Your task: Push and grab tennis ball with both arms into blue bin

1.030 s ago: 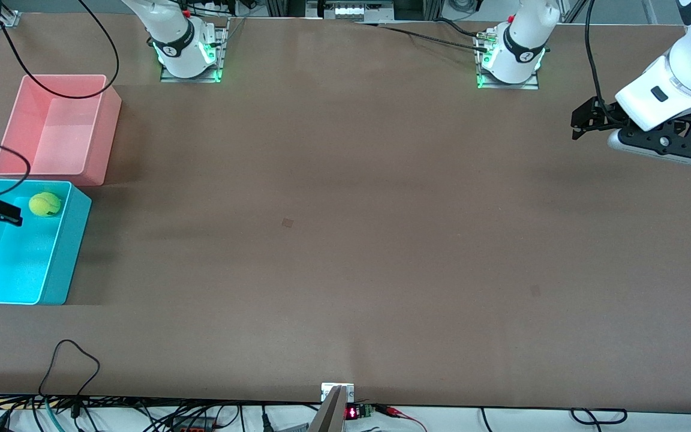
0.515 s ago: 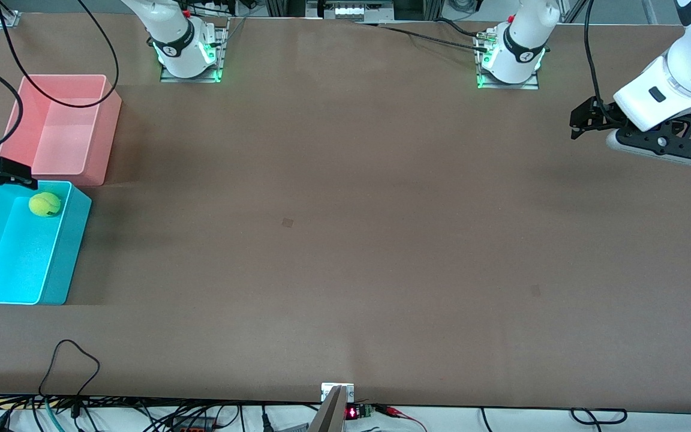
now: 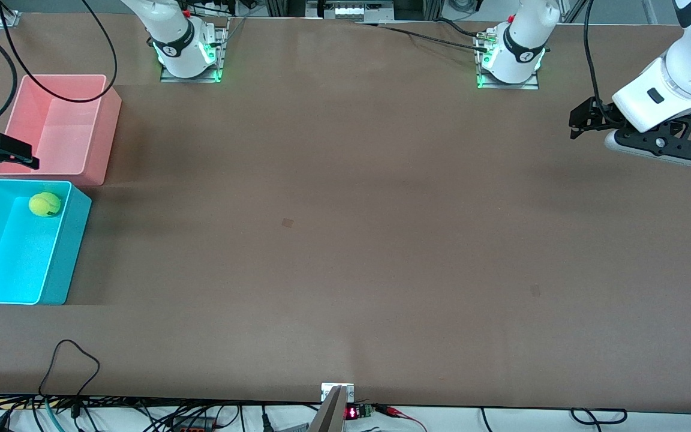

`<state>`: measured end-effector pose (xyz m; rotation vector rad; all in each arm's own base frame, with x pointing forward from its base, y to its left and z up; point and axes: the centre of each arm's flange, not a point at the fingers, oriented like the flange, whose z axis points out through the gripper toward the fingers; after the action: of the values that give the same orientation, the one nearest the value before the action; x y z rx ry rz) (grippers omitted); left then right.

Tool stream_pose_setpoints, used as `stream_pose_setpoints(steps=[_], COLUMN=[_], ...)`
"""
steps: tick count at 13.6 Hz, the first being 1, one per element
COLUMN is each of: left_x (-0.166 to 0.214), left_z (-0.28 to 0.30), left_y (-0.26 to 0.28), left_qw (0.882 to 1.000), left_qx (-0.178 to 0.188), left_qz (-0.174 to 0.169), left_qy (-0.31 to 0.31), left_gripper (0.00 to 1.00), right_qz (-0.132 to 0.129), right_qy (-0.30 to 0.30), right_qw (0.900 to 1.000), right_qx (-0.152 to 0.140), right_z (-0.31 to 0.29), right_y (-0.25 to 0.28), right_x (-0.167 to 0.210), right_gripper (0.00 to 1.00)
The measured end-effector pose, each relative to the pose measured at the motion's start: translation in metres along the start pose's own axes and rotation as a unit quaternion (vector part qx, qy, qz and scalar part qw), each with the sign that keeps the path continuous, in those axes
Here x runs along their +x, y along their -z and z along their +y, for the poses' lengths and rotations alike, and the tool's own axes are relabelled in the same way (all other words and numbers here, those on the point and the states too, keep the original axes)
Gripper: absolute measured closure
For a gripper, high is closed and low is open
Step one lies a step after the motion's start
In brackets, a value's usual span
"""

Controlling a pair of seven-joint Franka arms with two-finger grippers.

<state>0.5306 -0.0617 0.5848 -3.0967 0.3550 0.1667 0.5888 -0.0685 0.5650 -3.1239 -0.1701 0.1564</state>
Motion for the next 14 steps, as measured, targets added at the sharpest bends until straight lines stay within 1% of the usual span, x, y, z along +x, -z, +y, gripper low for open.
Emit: stream_pose_setpoints(steps=[4,9,14], left_x=[0.002,0.005,0.006], left_z=[0.001,0.004,0.004], left_y=[0.001,-0.011,-0.012], left_qw=[1.0,1.0,1.0], left_qx=[0.001,0.001,0.001], left_qz=[0.007,0.006,0.007], left_qy=[-0.002,-0.005,-0.005], left_gripper=[0.0,0.0,0.0], right_qz=[0.001,0.002,0.002], right_qy=[-0.017,-0.019,-0.022], right_qw=[1.0,1.0,1.0], right_qx=[0.0,0.0,0.0], right_z=[-0.024,-0.025,-0.025], right_y=[0.004,0.005,0.005], right_x=[0.002,0.002,0.002], right_gripper=[0.0,0.0,0.0])
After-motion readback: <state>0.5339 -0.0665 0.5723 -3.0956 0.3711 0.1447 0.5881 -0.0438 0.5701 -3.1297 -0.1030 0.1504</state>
